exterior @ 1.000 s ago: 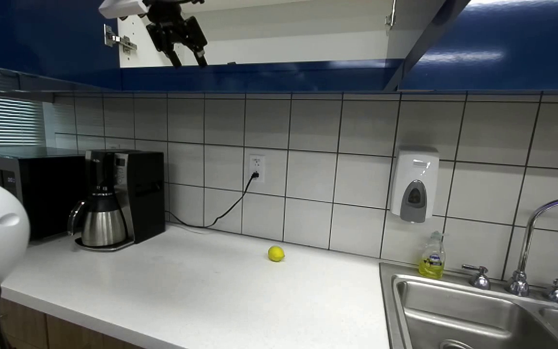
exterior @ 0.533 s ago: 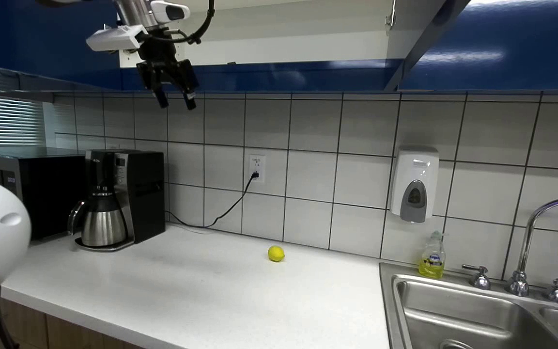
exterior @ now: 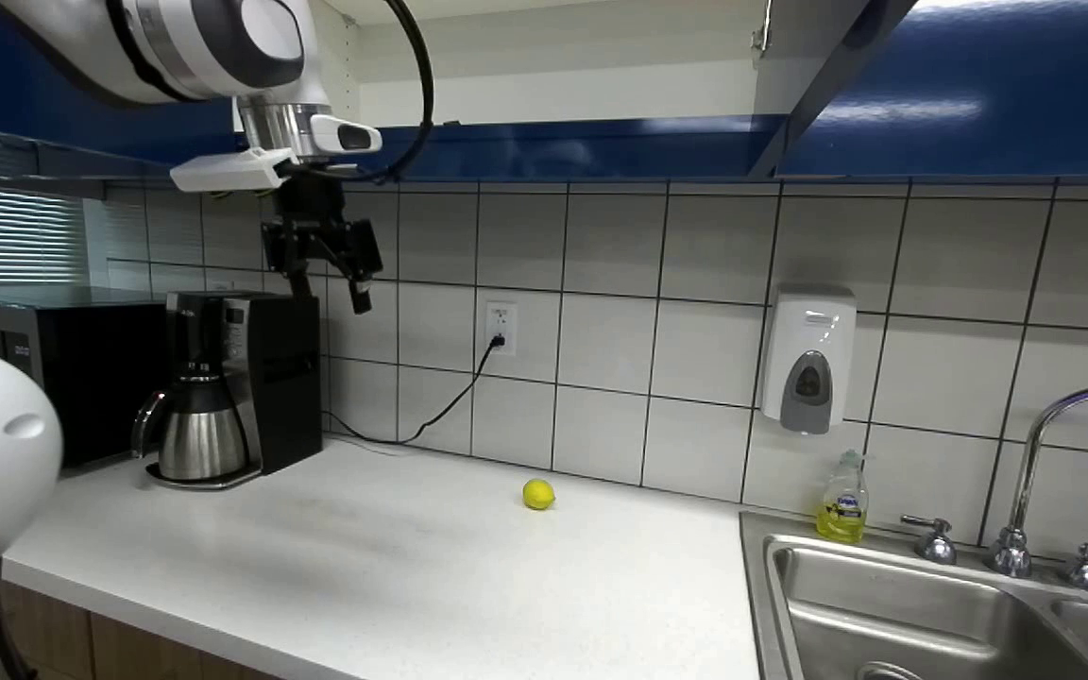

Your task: Put the chocolate bar inside the cupboard

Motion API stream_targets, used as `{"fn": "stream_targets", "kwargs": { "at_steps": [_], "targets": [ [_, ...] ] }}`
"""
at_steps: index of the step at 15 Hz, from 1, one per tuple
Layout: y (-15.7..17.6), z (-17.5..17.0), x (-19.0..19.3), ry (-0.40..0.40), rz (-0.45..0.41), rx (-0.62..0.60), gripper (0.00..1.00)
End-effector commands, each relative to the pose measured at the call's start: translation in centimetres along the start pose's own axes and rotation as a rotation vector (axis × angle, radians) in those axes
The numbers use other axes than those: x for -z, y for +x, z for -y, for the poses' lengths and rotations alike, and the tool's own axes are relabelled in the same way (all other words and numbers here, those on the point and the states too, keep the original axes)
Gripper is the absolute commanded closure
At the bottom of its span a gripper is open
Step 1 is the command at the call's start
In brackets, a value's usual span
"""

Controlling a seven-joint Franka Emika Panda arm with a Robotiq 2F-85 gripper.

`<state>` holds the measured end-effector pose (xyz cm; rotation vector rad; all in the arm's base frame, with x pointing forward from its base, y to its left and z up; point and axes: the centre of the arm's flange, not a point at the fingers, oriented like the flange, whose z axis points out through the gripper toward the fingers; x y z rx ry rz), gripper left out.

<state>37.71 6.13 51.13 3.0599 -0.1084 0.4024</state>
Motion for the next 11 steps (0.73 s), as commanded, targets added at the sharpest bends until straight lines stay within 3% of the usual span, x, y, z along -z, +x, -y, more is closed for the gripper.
{"fn": "stream_targets", "kwargs": {
  "at_steps": [1, 7, 8, 11],
  "targets": [
    [-1.8, 0.1, -3.7, 0.0, 0.044, 0.019, 0.0],
    [-4.3, 1.7, -9.0, -0.051, 0.158, 0.054, 0.0],
    [-3.5, 0.7, -7.6, -0.033, 0.155, 0.036, 0.0],
    [-4.0, 1.3, -8.8, -0.042, 0.178, 0.054, 0.0]
  ]
}}
